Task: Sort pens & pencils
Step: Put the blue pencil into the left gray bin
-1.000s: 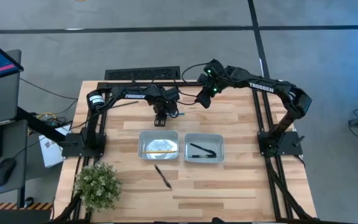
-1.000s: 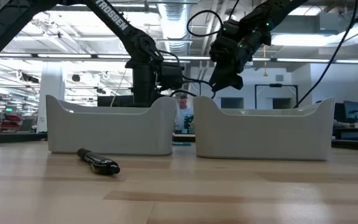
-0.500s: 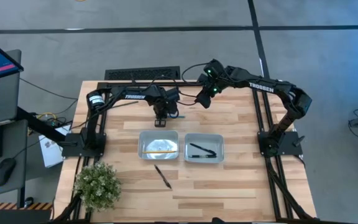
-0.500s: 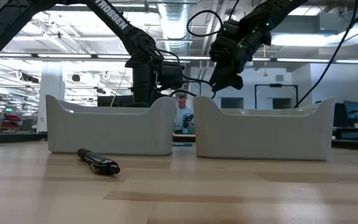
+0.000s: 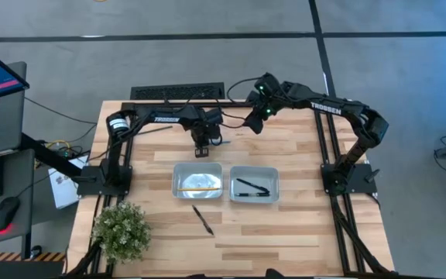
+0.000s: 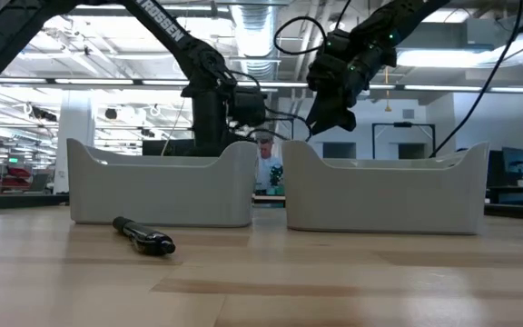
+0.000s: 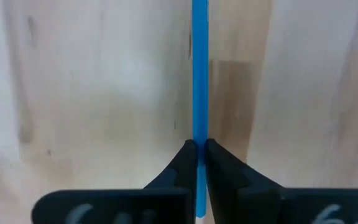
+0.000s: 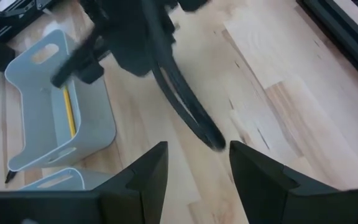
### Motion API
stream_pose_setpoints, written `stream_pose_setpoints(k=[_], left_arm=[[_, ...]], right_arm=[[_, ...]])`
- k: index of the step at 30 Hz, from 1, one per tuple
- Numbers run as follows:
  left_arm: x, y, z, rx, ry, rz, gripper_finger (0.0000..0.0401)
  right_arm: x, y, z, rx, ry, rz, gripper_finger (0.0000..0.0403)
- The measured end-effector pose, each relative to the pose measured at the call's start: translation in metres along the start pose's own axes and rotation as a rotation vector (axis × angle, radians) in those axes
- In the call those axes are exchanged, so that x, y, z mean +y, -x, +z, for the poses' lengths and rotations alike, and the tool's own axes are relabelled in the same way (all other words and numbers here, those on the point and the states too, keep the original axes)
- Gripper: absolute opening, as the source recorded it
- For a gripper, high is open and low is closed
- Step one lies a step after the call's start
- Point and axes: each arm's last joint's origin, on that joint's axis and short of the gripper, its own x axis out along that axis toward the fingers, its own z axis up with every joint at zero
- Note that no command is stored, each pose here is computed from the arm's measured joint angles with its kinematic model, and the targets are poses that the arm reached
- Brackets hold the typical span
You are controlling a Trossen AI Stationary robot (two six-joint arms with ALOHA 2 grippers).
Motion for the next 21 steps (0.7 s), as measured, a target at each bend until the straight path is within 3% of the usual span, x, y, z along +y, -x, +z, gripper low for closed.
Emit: stream_pose_setpoints(k=[12, 21], left_arm=[[0.042, 0.062, -0.02, -0.163, 0.144, 0.079, 0.0004], [0.062, 0.14, -0.034, -0.591, 0.266, -0.007, 0.0006]], right_arm=[[-0.009, 0.004, 0.001, -0.017, -0.017, -0.017, 0.0193], [-0.01, 0.006, 0.014, -0.149, -0.042, -0.017, 0.0192]])
